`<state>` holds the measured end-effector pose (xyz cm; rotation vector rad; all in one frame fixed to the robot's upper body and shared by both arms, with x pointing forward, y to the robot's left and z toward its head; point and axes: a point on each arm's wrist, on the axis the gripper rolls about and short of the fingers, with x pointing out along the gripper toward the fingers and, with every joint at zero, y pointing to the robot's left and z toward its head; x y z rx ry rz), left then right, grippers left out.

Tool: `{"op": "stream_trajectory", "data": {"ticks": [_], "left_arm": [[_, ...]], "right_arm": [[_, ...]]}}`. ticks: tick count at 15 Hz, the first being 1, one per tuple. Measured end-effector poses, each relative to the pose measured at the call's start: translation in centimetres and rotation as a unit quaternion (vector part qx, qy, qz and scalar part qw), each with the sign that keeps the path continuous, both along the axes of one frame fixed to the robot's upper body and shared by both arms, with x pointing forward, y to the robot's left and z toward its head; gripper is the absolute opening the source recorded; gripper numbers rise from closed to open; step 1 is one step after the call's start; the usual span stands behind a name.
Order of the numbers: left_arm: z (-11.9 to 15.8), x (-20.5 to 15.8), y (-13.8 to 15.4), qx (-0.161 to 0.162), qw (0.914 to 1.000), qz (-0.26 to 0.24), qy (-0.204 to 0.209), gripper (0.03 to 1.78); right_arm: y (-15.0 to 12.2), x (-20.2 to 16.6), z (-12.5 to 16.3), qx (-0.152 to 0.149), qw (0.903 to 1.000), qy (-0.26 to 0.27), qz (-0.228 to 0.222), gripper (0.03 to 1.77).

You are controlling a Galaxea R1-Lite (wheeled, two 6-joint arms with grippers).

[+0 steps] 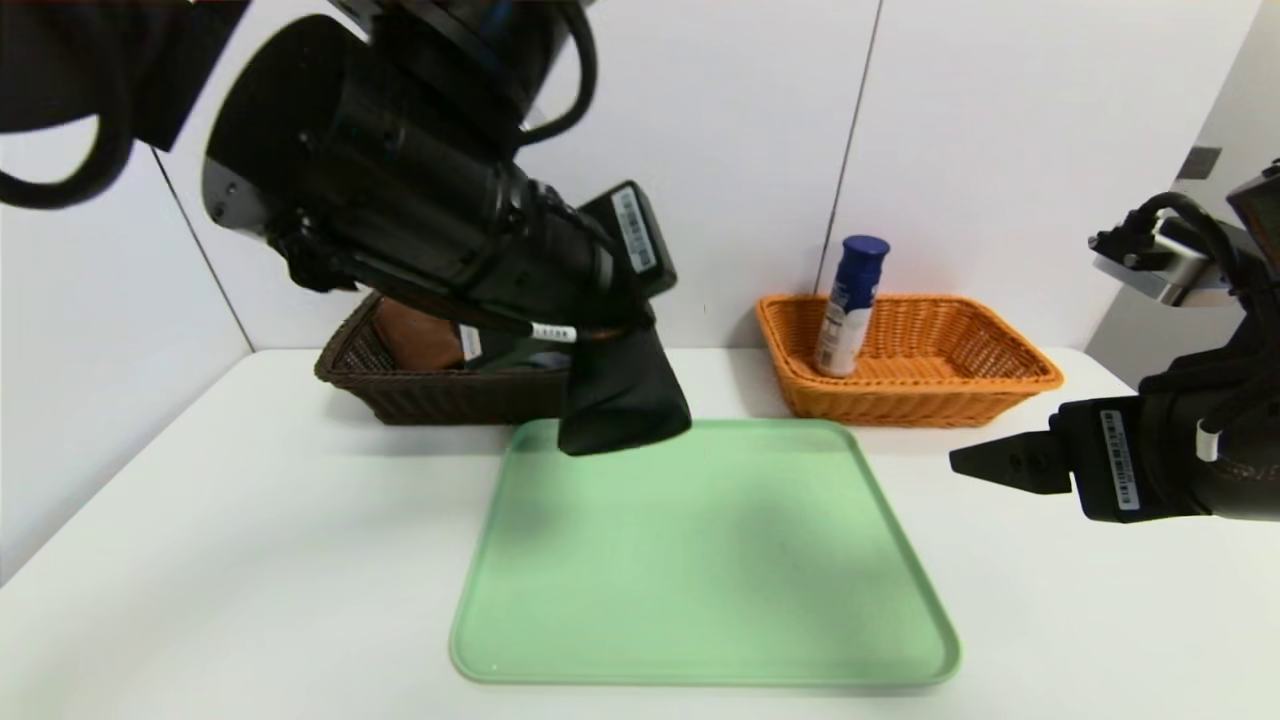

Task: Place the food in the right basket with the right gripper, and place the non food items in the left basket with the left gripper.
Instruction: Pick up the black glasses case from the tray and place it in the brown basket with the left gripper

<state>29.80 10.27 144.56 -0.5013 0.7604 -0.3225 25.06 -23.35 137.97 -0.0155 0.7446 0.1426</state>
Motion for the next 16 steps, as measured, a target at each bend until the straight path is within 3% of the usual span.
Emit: {"op": "stream_trajectory", "data": {"ticks": [5,11,14,16], "left_arm": [[1.0,4.5,4.8,-0.056,0.9913,0.117,-0.019,0.42],[-1.7,12.5,9.4,-0.133,0.9604,0.244,0.003,0.42],[-4.0,15.4,10.6,-0.144,0.9471,0.286,0.022,0.42],[-5.3,16.8,11.3,-0.143,0.9429,0.299,0.035,0.42]], "right_arm": [[-0.1,-0.1,-0.4,-0.006,1.0000,0.005,-0.001,1.70],[-0.2,-0.2,-1.3,-0.017,0.9997,0.018,-0.003,1.70],[-0.2,-0.2,-1.6,-0.021,0.9995,0.024,-0.003,1.70],[-0.2,-0.2,-1.8,-0.024,0.9993,0.028,-0.004,1.70]]}}
